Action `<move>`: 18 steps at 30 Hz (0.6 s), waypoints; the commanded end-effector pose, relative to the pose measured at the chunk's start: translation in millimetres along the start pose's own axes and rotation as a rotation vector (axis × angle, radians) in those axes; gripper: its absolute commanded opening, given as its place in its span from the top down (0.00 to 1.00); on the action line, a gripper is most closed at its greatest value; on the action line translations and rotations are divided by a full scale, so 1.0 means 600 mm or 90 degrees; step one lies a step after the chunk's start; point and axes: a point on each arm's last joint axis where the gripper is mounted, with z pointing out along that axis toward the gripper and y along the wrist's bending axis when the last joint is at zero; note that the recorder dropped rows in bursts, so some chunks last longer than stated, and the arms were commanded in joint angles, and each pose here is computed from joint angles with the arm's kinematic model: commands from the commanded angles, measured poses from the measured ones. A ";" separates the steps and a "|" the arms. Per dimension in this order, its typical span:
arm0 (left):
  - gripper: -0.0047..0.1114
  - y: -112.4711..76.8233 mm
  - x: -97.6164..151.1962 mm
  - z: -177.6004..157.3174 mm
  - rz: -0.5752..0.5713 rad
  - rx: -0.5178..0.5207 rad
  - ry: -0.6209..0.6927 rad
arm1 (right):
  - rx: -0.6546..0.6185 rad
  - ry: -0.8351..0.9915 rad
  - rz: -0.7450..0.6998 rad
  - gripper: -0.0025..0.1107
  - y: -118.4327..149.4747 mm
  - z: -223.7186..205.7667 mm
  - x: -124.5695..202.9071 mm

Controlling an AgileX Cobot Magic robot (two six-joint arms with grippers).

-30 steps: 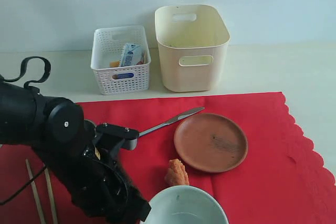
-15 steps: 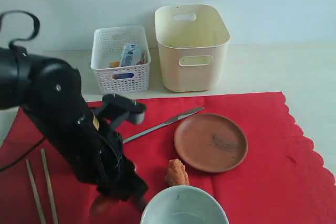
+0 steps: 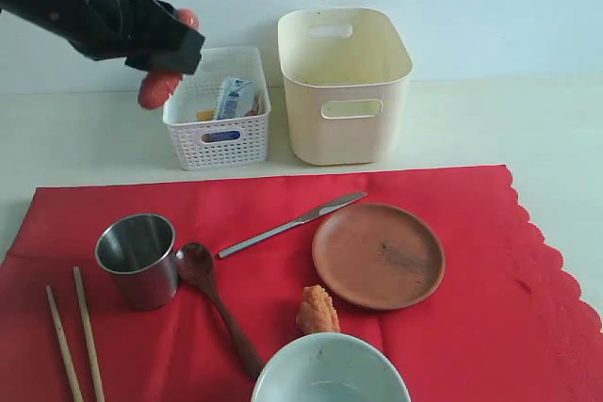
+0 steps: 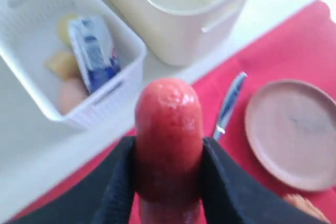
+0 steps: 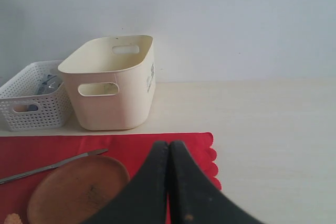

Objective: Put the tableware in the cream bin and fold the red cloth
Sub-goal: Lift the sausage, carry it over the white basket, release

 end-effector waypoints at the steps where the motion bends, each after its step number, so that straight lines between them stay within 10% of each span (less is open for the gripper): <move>1: 0.96 0.059 -0.029 0.062 0.003 -0.043 -0.069 | -0.001 -0.005 0.002 0.98 0.000 0.000 0.001; 18: 0.96 0.177 -0.036 0.336 -0.045 -0.089 -0.080 | -0.001 -0.005 0.002 0.98 0.000 0.000 0.001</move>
